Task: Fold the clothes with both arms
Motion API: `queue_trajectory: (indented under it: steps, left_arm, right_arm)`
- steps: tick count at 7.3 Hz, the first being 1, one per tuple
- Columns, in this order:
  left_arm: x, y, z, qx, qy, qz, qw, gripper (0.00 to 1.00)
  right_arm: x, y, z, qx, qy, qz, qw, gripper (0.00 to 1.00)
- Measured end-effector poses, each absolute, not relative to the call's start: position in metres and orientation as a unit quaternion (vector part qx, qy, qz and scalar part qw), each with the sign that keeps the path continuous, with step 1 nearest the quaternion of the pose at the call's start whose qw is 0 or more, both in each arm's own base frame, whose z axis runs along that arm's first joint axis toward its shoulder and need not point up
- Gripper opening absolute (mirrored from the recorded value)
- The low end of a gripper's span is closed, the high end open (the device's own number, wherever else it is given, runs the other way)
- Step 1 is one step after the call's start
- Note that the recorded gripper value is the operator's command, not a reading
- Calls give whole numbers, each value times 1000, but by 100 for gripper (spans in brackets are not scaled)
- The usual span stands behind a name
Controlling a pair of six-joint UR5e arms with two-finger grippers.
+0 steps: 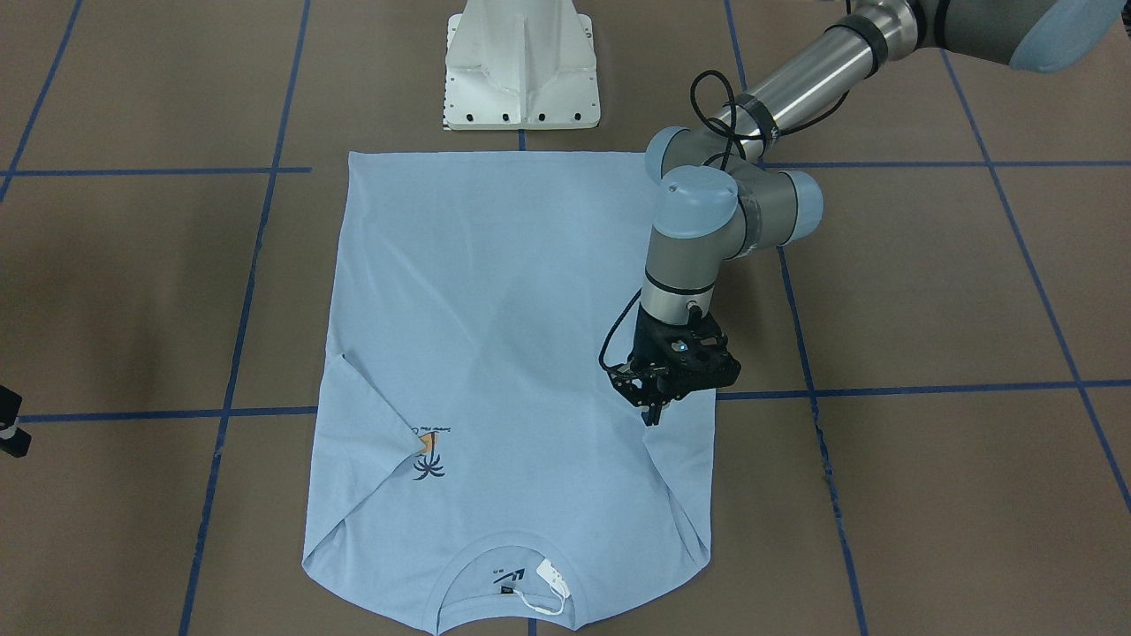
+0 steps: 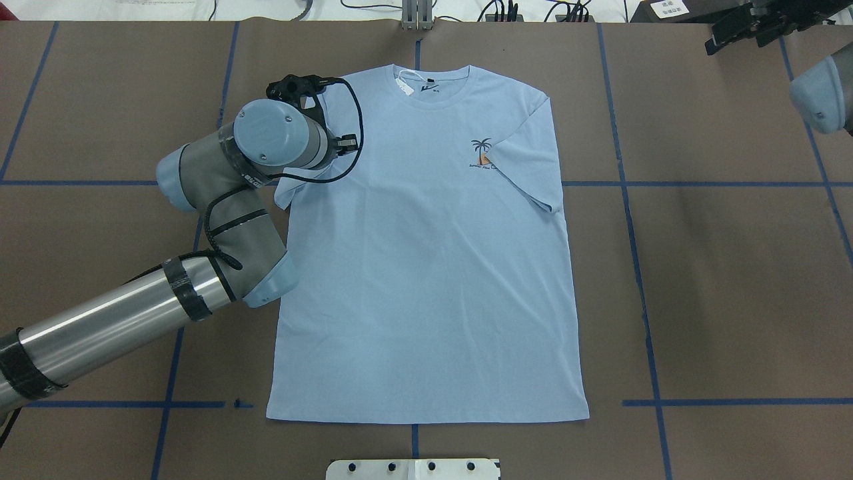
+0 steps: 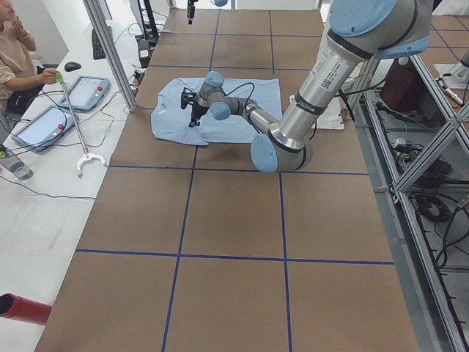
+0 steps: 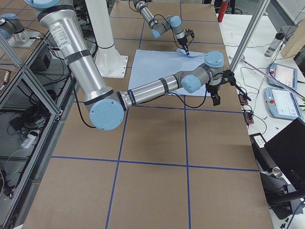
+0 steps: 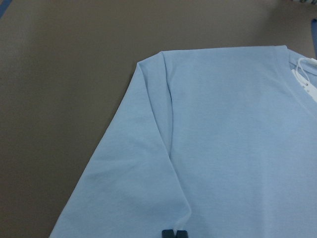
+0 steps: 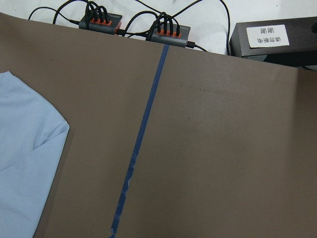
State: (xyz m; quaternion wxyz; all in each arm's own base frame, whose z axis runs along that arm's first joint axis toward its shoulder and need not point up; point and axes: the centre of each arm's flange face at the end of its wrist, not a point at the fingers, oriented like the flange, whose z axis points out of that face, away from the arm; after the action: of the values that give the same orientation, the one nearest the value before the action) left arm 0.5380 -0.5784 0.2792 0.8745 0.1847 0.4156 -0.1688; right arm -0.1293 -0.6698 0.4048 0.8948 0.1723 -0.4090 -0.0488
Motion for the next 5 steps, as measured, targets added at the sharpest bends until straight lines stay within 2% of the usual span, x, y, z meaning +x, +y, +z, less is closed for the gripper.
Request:
queue_trajectory:
  steps: [5]
  left_arm:
    - [566, -599, 262, 173, 408, -186, 877, 0]
  right_arm:
    - [-131, -669, 405, 172, -409, -50, 895, 100]
